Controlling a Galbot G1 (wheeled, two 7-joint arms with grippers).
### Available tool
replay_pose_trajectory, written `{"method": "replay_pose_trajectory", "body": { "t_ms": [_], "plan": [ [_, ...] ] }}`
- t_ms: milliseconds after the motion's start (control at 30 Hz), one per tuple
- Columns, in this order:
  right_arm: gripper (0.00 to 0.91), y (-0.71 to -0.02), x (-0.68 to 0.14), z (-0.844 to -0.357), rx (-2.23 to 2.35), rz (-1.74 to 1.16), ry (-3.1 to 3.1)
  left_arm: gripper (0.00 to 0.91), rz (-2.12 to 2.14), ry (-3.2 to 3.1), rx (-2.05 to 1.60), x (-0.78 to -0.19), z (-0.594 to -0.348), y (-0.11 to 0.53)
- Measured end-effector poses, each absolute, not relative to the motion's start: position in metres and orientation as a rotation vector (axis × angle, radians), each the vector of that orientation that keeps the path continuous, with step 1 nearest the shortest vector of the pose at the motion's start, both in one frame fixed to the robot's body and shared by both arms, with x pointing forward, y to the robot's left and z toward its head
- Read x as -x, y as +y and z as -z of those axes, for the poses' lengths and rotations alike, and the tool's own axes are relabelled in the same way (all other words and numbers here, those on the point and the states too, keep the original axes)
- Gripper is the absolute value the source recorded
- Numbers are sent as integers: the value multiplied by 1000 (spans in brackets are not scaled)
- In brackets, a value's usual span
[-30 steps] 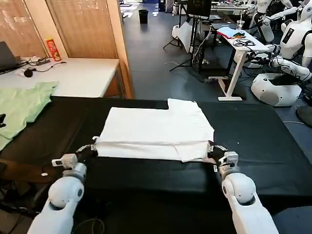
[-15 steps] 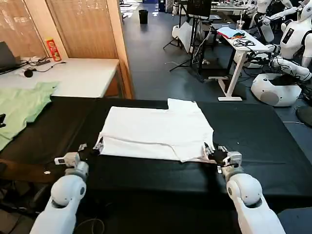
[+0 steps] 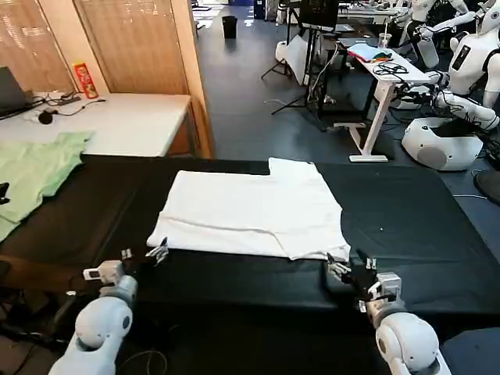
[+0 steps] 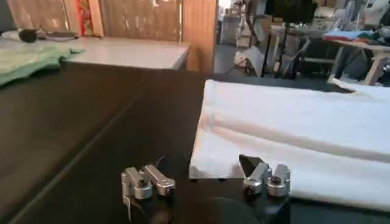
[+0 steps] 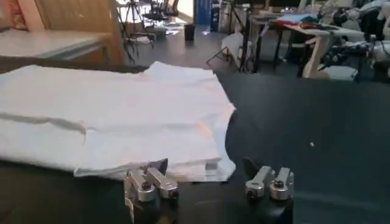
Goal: Fold and organize the clothes.
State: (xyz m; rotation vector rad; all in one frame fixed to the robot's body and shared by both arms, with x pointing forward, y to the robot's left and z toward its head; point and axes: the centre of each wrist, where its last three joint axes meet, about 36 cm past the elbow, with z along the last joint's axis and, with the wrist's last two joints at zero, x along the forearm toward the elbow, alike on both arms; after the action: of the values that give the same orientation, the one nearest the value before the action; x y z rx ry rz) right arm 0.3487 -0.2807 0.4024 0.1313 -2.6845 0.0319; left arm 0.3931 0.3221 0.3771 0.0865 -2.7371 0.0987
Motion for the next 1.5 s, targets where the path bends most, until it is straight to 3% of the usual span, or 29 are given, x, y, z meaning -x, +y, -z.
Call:
{"method": "replay_pose_trajectory", "body": {
  "t_ms": [33, 67, 100, 167, 533, 1067, 1100, 1133, 1167, 1500],
  "plan": [
    [215, -281, -349, -402, -130, -35, -2684, 439, -100, -2736, -86, -393, -376, 323],
    [195, -281, -349, -401, -132, -38, -2684, 185, -101, -2735, -83, -393, -376, 323],
    [156, -280, -349, -401, -134, -38, -2684, 78, -101, -2735, -83, -393, -375, 324],
    [127, -280, -348, -401, -138, -38, -2683, 0, -103, -2735, -83, -393, -374, 325],
    [88, -276, -325, -417, -97, -38, -2620, 0, -82, -2705, -103, -384, -374, 326],
    [98, -265, -262, -450, -98, -60, -2529, 0, 130, -2652, -47, -295, -412, 325],
    [127, -265, -261, -450, -104, -60, -2528, 390, 136, -2647, -41, -290, -413, 325],
    [244, -264, -260, -451, -107, -62, -2526, 878, 139, -2640, -37, -284, -414, 324],
    [878, -264, -258, -452, -111, -66, -2522, 878, 141, -2631, -36, -279, -416, 324],
    [878, -265, -246, -476, -130, -111, -2485, 878, 183, -2579, -90, -254, -431, 321]
  ]
}}
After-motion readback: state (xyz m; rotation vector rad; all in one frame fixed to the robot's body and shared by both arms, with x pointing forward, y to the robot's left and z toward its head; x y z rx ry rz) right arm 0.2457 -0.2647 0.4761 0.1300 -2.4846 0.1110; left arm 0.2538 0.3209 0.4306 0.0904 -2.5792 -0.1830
